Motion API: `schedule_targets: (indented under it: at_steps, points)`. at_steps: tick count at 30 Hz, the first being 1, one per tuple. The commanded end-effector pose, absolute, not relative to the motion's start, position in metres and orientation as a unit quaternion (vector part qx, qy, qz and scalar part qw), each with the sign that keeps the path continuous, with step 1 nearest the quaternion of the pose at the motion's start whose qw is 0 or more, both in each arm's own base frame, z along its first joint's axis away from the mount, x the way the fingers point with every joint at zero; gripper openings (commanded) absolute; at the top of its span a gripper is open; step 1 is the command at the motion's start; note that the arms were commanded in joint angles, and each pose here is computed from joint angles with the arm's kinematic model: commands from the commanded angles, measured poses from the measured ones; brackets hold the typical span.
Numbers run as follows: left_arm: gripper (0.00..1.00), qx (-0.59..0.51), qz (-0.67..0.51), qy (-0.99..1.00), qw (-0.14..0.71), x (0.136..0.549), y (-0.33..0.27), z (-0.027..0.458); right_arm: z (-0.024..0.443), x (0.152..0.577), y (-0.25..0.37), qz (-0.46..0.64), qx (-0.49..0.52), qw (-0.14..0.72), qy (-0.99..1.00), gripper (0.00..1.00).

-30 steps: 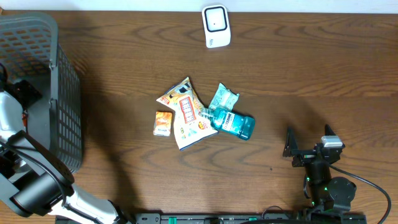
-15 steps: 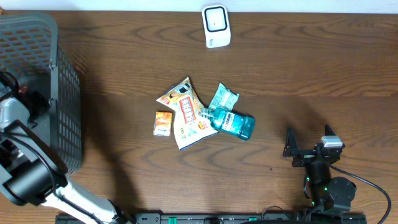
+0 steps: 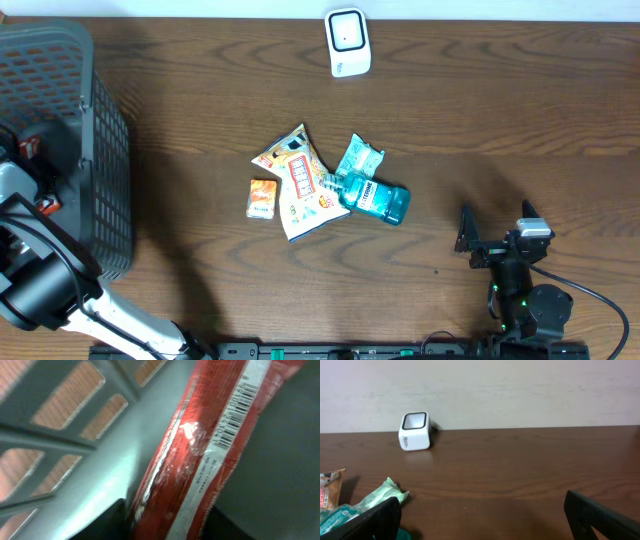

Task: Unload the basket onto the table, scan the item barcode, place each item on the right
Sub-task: 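Return the left gripper into the basket toward the red snack bar, then grasp the red snack bar, lift it out and drop it right of center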

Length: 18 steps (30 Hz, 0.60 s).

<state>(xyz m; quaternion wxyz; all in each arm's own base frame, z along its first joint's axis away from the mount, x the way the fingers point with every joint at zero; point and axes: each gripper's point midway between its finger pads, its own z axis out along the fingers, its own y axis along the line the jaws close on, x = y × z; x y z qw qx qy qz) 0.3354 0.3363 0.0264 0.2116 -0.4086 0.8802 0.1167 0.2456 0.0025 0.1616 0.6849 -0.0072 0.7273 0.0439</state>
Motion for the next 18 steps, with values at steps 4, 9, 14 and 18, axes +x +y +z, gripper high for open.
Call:
schedule_targets:
  at_steps: [4, 9, 14, 18]
  points:
    - [0.07, -0.415, 0.024, 0.897, 0.148, 0.321, 0.295, -0.029, 0.161, 0.245, 0.004, 0.049, -0.005, 0.685, 0.727, 0.99]
    - [0.07, -0.439, 0.018, 0.887, 0.145, 0.32, 0.291, -0.024, 0.161, 0.245, 0.004, 0.049, -0.005, 0.685, 0.727, 0.99]
    - [0.07, -0.466, 0.011, 0.864, 0.192, 0.334, 0.294, 0.014, 0.161, 0.245, 0.004, 0.049, -0.005, 0.685, 0.727, 0.99]
    - [0.07, -0.451, 0.022, 0.853, 0.26, 0.347, 0.296, 0.074, 0.161, 0.245, 0.004, 0.049, -0.005, 0.685, 0.727, 0.99]
